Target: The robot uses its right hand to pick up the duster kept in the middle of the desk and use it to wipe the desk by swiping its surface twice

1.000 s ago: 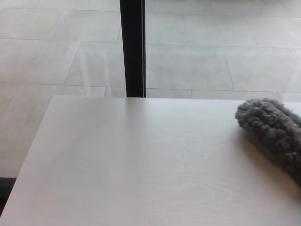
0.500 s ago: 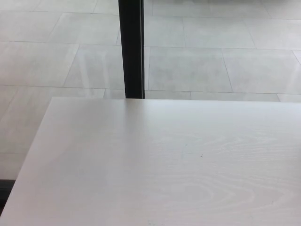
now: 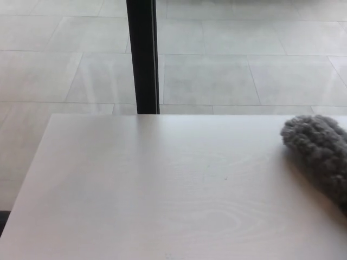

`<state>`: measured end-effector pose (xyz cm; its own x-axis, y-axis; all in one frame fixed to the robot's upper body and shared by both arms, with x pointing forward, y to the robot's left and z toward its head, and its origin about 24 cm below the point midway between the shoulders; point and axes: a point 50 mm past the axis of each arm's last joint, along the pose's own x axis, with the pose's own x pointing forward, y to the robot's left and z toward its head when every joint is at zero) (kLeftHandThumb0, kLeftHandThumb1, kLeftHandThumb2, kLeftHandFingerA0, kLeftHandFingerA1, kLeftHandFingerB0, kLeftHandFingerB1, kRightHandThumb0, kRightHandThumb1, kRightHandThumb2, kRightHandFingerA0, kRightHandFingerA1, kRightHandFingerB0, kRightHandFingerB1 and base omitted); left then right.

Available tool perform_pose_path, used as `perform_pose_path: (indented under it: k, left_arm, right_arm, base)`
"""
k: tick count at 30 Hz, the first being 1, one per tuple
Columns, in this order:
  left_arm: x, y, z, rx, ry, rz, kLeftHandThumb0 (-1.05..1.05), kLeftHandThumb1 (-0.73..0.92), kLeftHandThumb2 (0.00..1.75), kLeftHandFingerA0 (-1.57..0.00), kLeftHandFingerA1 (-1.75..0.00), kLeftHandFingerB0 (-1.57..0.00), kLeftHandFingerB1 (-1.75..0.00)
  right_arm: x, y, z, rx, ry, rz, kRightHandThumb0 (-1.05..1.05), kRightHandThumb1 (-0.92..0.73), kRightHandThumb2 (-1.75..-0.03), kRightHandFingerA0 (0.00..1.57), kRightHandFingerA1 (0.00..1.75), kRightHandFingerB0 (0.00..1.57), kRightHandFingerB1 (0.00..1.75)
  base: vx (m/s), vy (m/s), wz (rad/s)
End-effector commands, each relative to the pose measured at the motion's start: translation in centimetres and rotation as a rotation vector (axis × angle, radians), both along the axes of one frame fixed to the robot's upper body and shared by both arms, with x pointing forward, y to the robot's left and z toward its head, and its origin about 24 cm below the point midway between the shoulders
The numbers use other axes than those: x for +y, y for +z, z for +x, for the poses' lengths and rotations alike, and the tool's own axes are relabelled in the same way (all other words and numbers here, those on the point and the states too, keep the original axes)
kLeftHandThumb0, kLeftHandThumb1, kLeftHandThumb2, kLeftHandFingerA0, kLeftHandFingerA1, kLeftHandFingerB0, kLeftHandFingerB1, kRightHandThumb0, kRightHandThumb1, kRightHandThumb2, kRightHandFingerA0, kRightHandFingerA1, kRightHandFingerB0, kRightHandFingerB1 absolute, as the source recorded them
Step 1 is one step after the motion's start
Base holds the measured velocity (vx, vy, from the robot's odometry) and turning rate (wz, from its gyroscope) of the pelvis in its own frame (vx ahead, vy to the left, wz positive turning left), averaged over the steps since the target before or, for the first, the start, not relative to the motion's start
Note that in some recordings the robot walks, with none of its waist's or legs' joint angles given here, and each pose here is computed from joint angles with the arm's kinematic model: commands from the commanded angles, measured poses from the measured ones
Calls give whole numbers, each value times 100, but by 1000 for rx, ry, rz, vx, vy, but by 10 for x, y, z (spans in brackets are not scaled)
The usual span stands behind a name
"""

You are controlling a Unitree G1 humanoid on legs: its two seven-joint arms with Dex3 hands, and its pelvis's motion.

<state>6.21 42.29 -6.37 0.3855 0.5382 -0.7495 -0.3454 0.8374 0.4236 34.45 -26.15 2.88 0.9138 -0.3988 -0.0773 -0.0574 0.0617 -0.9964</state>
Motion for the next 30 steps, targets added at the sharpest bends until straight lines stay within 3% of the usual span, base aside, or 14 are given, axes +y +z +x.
perform_pose_path:
  k: [1,6,7,10,11,12,13,17,21,22,23,25,26,30]
  left_arm:
    - [6,7,3,-34,-13,5,-44,55,56,-89,-83,-81,-56]
    - [5,7,6,-21,-31,26,-44,60,57,-84,-85,-72,-54]
    - [5,7,5,-16,-36,31,-43,63,59,-77,-63,-61,-49]
    - [5,7,6,-10,-40,32,-42,66,60,-74,-61,-56,-46]
    - [5,7,6,-9,-38,32,-43,66,60,-73,-60,-55,-46]
    - [5,7,6,-10,-30,29,-43,66,60,-73,-58,-56,-46]
    - [6,7,7,-14,-25,23,-42,66,60,-68,-56,-56,-47]
    - [7,9,9,-22,-19,25,-44,65,59,-72,-58,-62,-48]
    - [7,9,10,-23,-1,28,-45,61,59,-76,-57,-70,-52]
    - [7,9,10,-5,-22,46,-47,61,59,-78,-57,-71,-52]
    - [7,9,11,-7,-14,45,-46,60,58,-76,-57,-70,-52]
    - [8,10,11,-16,-16,34,-46,61,59,-73,-58,-71,-54]
    - [8,10,11,-22,-12,30,-46,60,58,-74,-61,-73,-56]
    - [9,11,11,-23,-6,31,-46,60,58,-73,-60,-72,-55]
  right_arm:
    - [55,-12,7,52,191,-36,-41,-63,-65,89,166,76,92]
    - [116,-21,4,30,359,-8,-40,-69,-68,91,168,83,102]
    - [131,-24,1,22,414,-16,-42,-53,-102,119,132,82,98]
    - [154,-30,-7,23,498,-43,-45,-52,-101,122,135,83,98]
    - [163,-32,-11,17,523,-35,-42,-67,-69,96,171,85,106]
    - [174,-36,-17,26,567,-41,-45,-51,-101,120,134,82,98]
    - [181,-38,-21,30,600,-31,-39,-62,-74,92,175,77,133]
    - [199,-42,-36,30,709,33,-36,-59,-83,91,175,75,147]
    - [212,-39,-50,-7,867,34,-37,-53,-91,101,174,90,80]
    - [213,-38,-53,-8,896,39,-39,-46,-106,123,133,86,83]
    - [213,-35,-58,-10,936,49,-33,-51,-103,103,175,94,77]
    - [210,-26,-67,-52,1021,54,-41,-48,-108,126,134,89,87]
    - [207,-24,-69,-61,1037,62,-38,-50,-95,104,172,97,85]
    - [196,-22,-74,-71,1064,80,-38,-54,-91,104,174,95,84]
  base:
    - [0,0,0]
    - [0,0,0]
    - [0,0,0]
    - [0,0,0]
    - [0,0,0]
    - [0,0,0]
    - [0,0,0]
    - [0,0,0]
    - [0,0,0]
    - [0,0,0]
    - [0,0,0]
    - [0,0,0]
    - [0,0,0]
    - [0,0,0]
